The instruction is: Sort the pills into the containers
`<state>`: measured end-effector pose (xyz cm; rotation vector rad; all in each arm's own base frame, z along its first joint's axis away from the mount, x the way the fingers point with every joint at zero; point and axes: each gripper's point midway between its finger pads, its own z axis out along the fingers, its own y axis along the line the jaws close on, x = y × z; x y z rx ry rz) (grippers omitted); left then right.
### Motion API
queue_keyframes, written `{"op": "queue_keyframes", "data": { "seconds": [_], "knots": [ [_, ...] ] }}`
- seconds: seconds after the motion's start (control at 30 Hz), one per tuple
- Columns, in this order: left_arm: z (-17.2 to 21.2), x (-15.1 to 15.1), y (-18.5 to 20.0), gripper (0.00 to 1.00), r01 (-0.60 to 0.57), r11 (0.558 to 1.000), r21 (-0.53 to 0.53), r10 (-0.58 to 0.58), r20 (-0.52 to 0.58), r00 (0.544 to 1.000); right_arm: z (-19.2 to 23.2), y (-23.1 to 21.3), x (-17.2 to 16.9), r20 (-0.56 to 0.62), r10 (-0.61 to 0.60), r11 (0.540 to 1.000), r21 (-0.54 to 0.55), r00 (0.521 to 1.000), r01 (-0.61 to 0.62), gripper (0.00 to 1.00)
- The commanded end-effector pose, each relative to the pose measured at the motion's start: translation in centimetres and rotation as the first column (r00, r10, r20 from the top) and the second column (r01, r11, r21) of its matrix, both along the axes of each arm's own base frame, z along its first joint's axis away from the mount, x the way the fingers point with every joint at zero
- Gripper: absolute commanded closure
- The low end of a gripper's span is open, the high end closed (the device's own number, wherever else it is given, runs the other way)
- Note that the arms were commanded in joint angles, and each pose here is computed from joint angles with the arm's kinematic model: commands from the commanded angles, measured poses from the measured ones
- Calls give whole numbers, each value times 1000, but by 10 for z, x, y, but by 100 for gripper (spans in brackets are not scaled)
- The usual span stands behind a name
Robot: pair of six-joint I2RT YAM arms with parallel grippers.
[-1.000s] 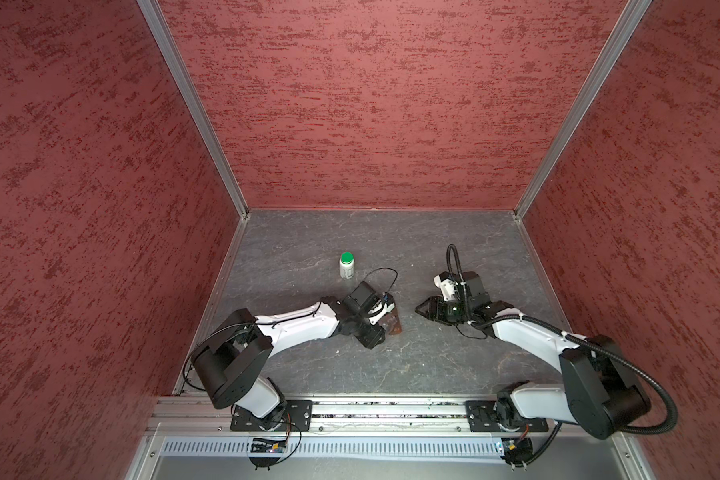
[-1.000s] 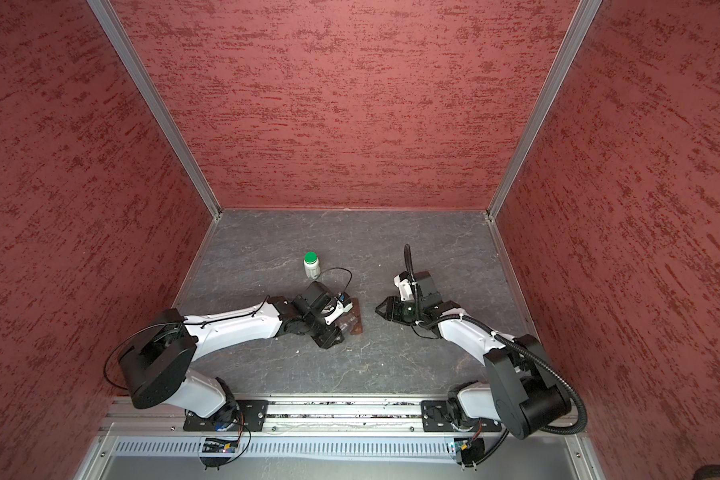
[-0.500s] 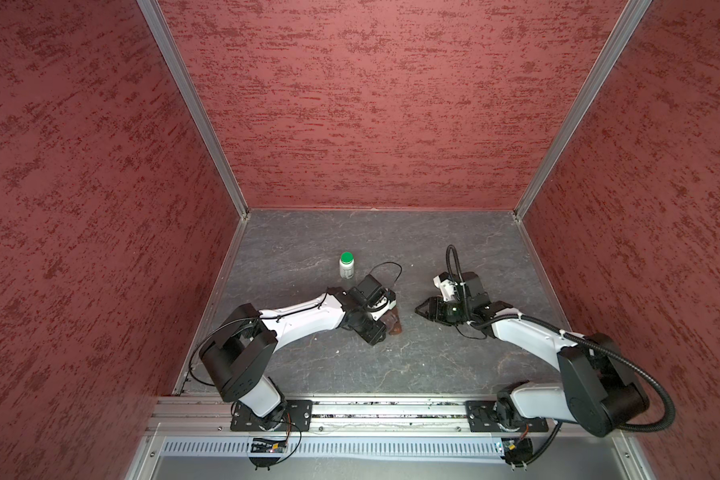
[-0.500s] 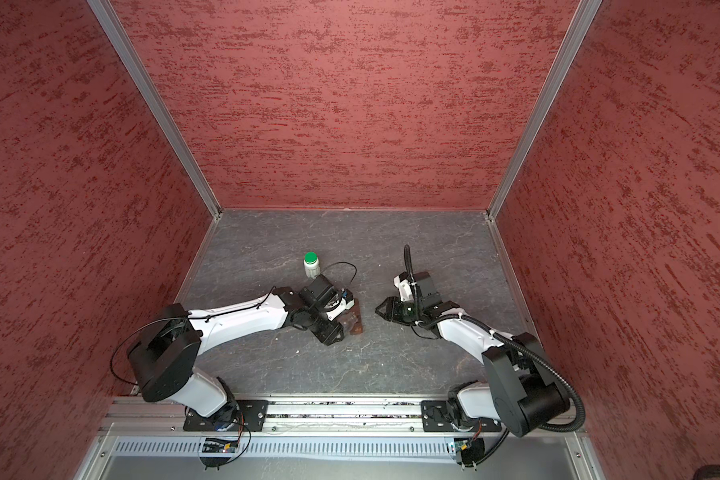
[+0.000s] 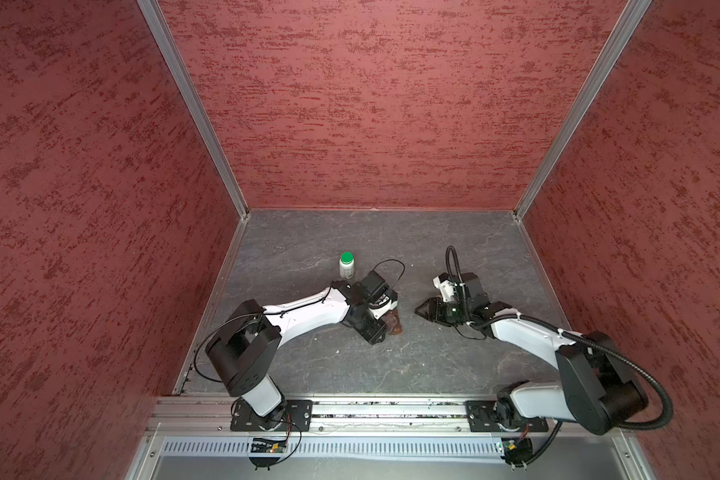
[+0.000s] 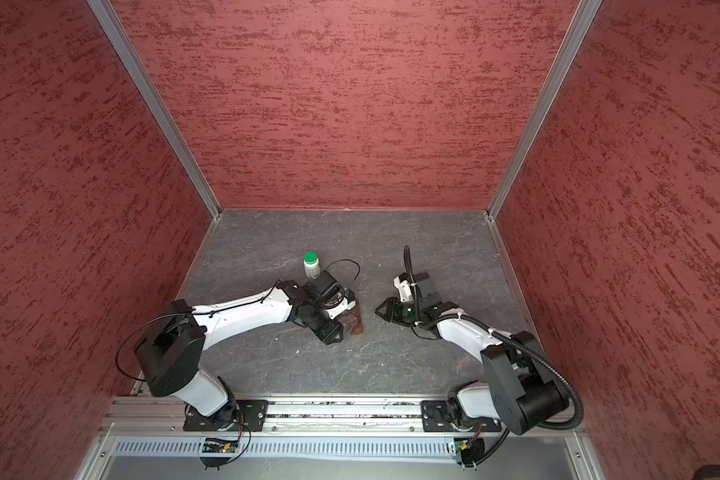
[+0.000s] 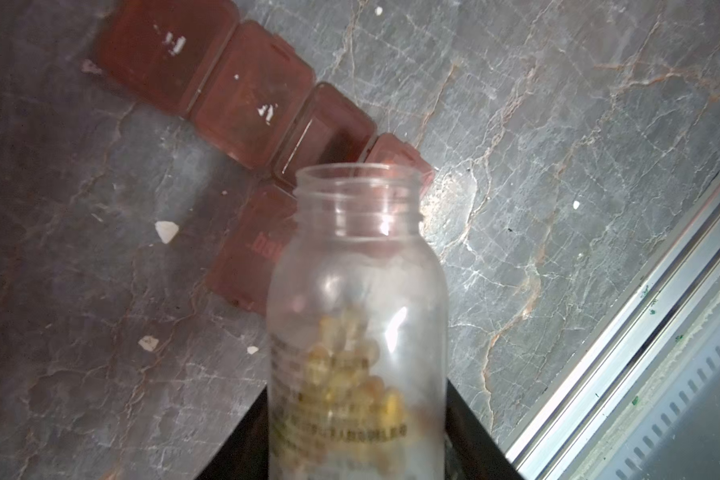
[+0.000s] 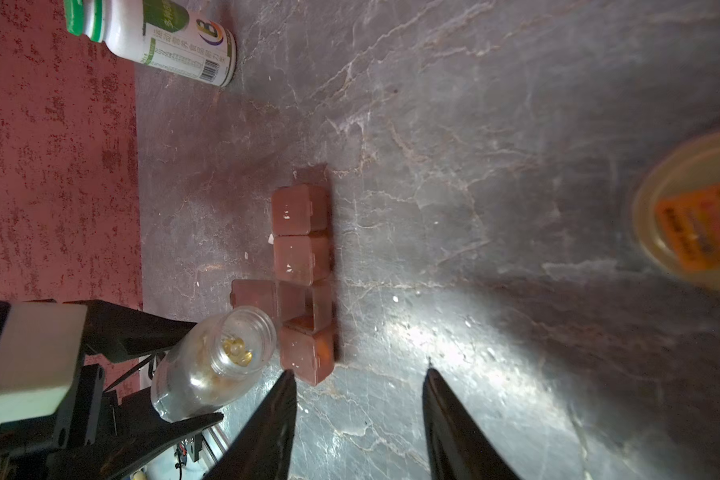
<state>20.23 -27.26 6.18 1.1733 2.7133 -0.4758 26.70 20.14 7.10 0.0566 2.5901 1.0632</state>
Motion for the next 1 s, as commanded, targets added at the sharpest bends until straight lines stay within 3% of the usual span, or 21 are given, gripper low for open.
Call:
{"op": "queue_keyframes", "data": {
  "seconds": [0.0, 0.97],
  "knots": [
    [1, 1, 0, 100, 20, 1000, 17, -20, -20, 1000, 0, 4, 0, 9, 4, 1000, 15, 1000, -4, 50],
    [4, 7, 1, 100, 46, 994, 98, -38, -83, 996, -6, 28, -9, -6, 99, 993, 70, 995, -98, 55]
  ]
}}
